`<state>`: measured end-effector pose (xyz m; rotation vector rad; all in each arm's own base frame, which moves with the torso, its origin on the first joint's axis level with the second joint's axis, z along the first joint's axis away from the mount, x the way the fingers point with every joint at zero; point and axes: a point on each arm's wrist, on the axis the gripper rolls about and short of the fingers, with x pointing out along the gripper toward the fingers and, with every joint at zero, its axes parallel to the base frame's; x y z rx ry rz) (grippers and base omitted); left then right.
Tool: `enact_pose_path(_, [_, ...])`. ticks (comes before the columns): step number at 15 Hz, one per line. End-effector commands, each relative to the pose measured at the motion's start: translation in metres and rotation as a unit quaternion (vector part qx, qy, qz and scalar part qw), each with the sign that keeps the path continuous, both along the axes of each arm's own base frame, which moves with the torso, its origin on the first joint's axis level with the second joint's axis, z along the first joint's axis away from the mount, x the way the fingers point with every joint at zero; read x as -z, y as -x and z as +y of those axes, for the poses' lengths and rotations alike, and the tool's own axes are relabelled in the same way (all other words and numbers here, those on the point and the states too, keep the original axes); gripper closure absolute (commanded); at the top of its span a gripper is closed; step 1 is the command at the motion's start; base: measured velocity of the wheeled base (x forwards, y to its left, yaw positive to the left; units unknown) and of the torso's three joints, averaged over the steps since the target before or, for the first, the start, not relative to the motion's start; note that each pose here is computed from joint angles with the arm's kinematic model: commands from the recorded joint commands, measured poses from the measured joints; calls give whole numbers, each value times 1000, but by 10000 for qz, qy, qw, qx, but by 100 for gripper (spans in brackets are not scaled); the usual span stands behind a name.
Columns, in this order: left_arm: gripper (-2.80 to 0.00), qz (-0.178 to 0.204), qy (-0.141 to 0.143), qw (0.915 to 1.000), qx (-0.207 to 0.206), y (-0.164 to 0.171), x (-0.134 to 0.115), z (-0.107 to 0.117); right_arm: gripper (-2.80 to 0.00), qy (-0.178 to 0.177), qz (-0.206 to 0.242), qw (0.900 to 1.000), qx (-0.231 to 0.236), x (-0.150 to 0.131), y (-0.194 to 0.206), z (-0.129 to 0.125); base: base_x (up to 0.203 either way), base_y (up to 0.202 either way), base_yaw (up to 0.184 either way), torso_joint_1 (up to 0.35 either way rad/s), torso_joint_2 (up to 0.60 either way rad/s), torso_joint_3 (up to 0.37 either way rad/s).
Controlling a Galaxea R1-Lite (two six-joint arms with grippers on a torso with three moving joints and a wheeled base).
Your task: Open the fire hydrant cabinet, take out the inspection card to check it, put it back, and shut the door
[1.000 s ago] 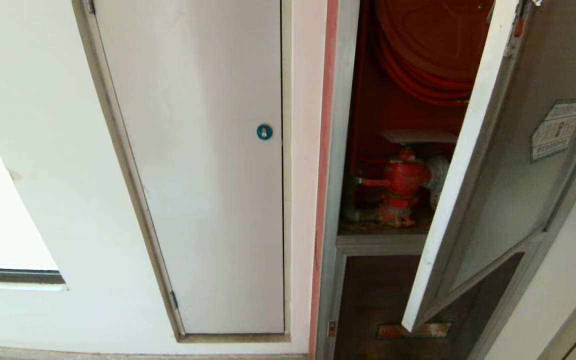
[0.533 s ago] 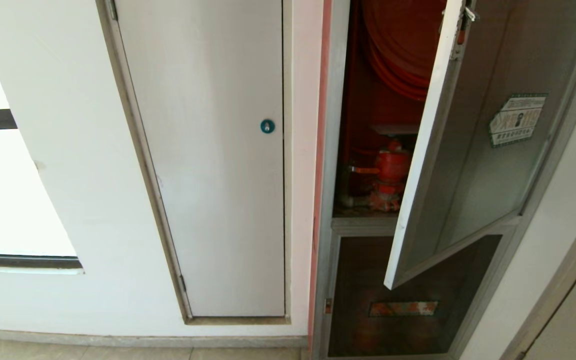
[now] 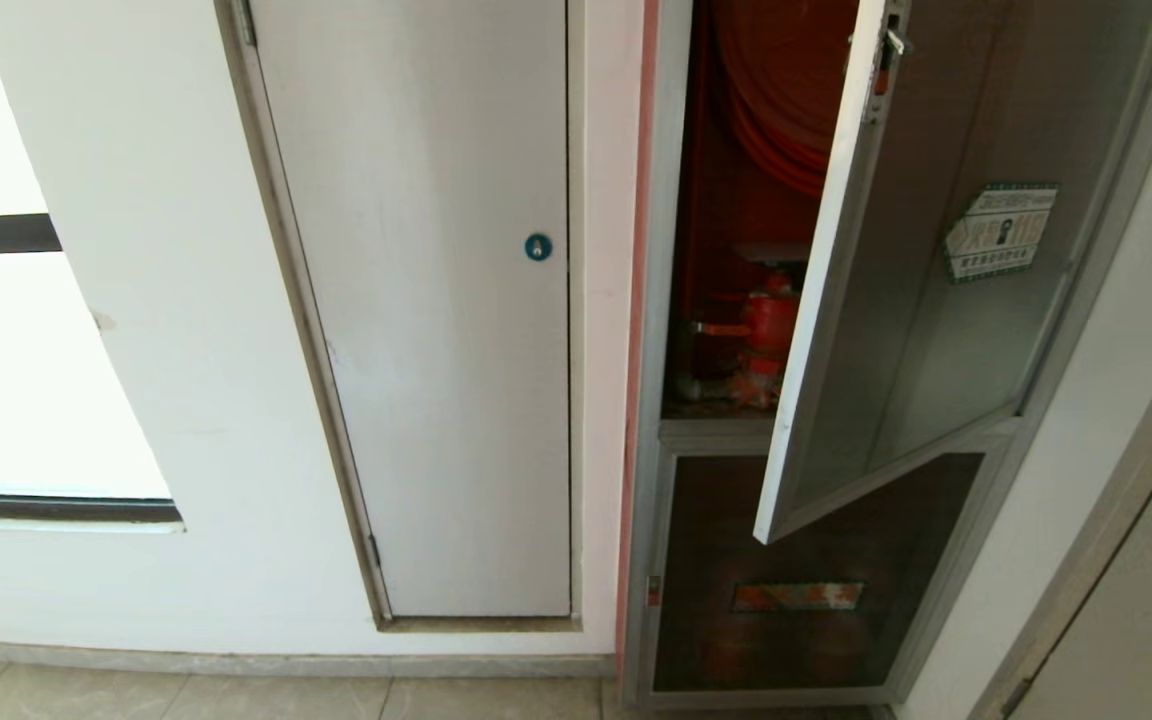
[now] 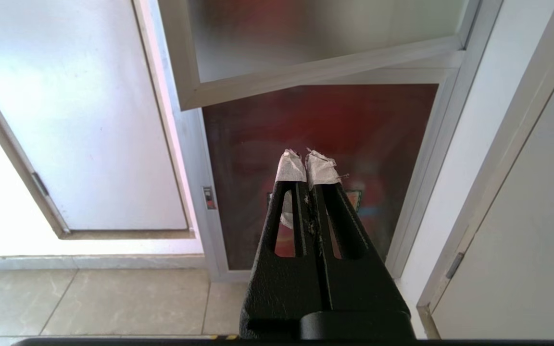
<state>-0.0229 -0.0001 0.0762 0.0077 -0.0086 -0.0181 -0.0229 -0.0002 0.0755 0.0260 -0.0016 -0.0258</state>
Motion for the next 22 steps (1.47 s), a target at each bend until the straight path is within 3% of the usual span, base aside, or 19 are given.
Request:
enact_pose_path(1, [0,4,8,10000,2,0,0,0,0,-1,-9,10000,1,0,0,0,0,0,0,0,0,0])
enact_pose_path(22, [0,5,23,10000,2,0,0,0,0,22,-3,10000,-2,0,0,0,0,0,0,0,0,0])
